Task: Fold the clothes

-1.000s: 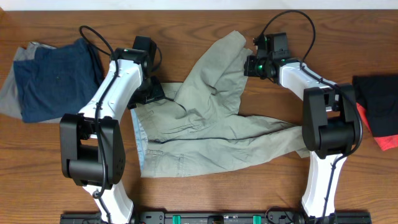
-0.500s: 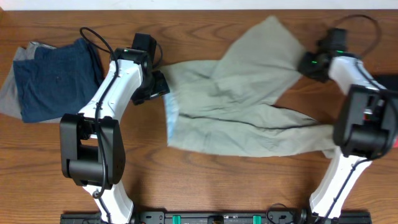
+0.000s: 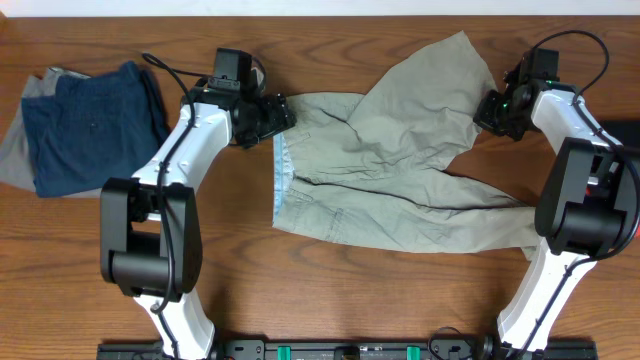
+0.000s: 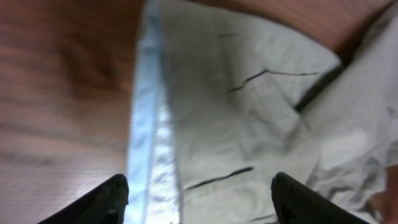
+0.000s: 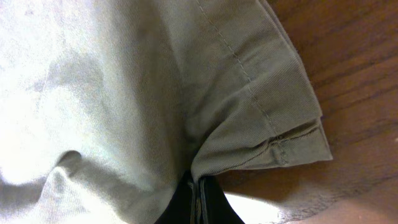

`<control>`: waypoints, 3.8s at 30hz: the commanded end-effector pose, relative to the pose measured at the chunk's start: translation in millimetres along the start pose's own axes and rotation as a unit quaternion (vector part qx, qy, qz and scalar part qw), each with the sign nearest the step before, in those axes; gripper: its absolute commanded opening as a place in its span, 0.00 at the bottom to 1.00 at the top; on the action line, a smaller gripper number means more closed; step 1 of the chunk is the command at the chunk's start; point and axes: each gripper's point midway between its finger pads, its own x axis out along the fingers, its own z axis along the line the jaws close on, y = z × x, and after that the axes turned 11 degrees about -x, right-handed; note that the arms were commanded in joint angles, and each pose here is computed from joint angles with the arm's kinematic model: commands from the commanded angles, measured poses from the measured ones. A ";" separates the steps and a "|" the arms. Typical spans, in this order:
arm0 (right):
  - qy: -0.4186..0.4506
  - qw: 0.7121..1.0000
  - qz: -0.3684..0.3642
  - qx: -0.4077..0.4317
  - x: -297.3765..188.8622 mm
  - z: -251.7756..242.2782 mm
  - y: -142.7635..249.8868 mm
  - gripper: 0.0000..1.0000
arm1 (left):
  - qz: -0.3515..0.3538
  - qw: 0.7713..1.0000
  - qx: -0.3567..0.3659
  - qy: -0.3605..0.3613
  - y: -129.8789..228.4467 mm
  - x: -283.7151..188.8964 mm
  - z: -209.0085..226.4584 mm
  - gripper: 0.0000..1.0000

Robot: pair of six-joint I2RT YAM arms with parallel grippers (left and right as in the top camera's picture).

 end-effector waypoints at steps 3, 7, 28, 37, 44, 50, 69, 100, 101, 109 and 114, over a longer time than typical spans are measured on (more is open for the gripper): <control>0.012 1.000 0.010 -0.009 -0.3 -0.5 5.7 0.01 | 0.060 0.997 -0.005 0.046 14.1 34.3 -0.7 0.70; 0.013 1.000 0.012 -0.011 -0.4 -0.7 6.4 0.01 | 0.081 0.992 0.007 0.101 16.8 50.3 -15.4 0.63; -0.008 1.000 0.007 0.017 -8.0 -24.7 1.4 0.17 | 0.002 0.985 -0.058 0.163 -73.4 -3.5 4.7 0.50; -0.003 1.000 0.014 0.007 -54.7 -23.8 7.7 0.28 | 0.026 0.985 0.073 0.153 -38.9 -47.3 -1.9 0.52; 0.047 0.994 0.092 0.040 -127.4 -30.3 60.7 0.33 | 0.063 0.991 0.116 0.028 3.0 -70.6 30.9 0.54; 0.134 0.963 0.216 0.090 -163.2 -49.1 127.2 0.36 | 0.101 0.985 0.139 -0.015 28.6 -58.8 49.1 0.63; 0.167 0.931 0.310 0.094 -151.5 -65.3 189.8 0.36 | 0.099 0.965 0.220 -0.102 47.4 -36.1 50.5 0.67; 0.049 0.907 0.275 0.316 -114.2 -47.5 199.9 0.81 | 0.106 0.965 0.218 -0.105 50.3 -37.1 52.4 0.67; 0.067 0.908 0.272 0.312 -116.7 -54.8 199.1 0.83 | 0.106 0.965 0.218 -0.105 50.3 -37.1 52.3 0.67; 0.127 0.905 0.276 0.299 -148.0 -75.8 190.4 0.89 | 0.105 0.965 0.218 -0.105 50.1 -37.0 52.3 0.67; -0.003 0.888 0.290 0.356 -148.2 -28.1 179.6 0.80 | 0.105 0.965 0.218 -0.104 50.3 -37.0 52.3 0.67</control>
